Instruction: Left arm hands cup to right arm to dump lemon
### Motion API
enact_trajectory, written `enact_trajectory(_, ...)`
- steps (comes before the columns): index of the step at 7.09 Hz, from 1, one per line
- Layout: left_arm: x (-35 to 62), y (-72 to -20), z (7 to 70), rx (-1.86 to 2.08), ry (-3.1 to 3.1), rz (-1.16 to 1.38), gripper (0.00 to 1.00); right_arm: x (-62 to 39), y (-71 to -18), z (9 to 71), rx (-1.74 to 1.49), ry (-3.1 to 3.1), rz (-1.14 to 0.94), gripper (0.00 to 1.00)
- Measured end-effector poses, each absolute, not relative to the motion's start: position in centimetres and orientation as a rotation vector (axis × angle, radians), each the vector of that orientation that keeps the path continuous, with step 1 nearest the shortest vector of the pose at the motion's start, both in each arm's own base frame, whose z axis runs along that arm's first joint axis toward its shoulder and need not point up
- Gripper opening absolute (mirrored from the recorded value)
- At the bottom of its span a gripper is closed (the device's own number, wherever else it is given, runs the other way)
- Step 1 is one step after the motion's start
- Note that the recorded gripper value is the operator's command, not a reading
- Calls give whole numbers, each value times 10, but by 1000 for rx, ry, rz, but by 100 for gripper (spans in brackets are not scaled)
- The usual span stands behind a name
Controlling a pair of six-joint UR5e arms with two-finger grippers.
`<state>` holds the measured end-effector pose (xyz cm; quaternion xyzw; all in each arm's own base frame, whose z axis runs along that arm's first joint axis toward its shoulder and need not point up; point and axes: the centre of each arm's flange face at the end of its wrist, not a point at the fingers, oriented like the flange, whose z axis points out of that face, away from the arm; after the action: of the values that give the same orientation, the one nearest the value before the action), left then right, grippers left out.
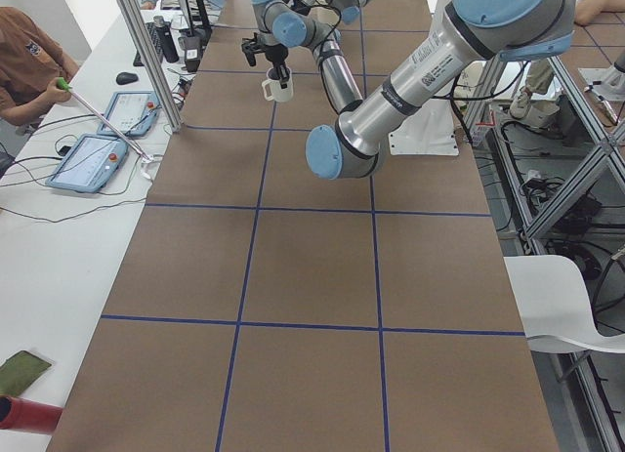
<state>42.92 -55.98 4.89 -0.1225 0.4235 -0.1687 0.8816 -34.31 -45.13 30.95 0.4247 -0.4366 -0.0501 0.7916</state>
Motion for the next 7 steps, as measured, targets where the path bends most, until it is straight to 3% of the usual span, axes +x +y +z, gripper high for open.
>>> enact_trajectory(3,438,-570,32,-278,865,-423,0,-429,-383,270,1075,-894,-43,98)
enact_trajectory(7,435,-567,14,-271,883,-426,0,-471,-338,244,1127,-913,8,98)
